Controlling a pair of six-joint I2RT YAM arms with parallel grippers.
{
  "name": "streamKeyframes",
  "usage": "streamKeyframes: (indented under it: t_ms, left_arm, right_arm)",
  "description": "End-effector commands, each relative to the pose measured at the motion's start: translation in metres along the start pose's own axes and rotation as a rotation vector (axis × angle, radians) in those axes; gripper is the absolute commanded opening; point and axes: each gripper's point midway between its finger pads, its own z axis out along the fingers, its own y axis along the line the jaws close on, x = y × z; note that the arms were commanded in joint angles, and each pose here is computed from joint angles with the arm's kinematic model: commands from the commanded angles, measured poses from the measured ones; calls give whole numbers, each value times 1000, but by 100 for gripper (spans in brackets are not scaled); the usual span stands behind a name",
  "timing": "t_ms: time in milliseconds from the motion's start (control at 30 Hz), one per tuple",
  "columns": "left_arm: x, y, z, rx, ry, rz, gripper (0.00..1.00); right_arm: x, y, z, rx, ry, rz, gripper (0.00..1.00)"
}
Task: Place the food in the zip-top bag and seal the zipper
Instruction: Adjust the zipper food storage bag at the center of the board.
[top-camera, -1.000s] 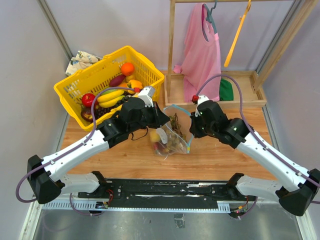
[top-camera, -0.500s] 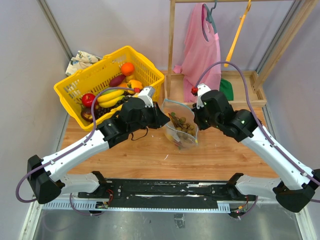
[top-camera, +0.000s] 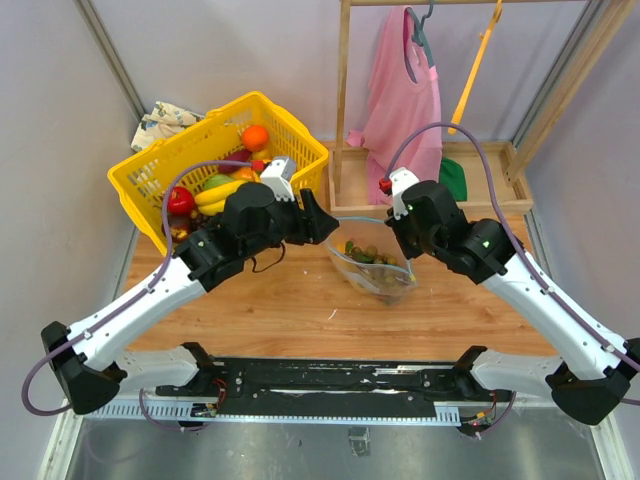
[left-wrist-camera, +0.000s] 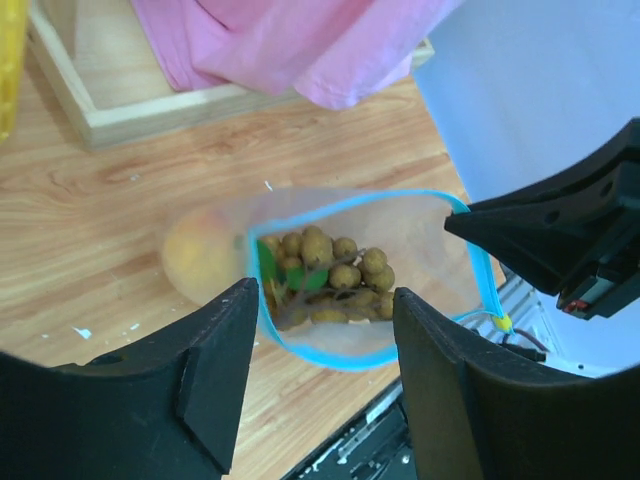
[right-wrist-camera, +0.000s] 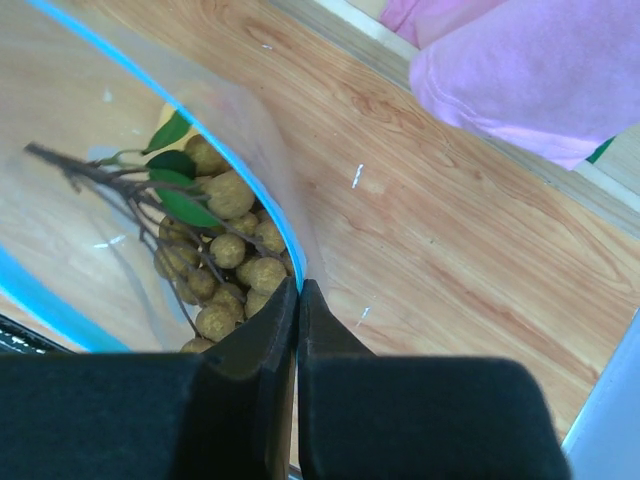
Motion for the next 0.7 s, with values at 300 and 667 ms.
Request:
streamKeyframes:
  t_ms: [300,667]
  left_arm:
    - [-85,92,-29,-351,-130,154,69]
    - [-121,195,-26,-570,-102,130,75]
  right_arm:
    - [-17,-29,-14,115,-90,-49,1]
    - [-17,-47,-14,222,-107,-44,1]
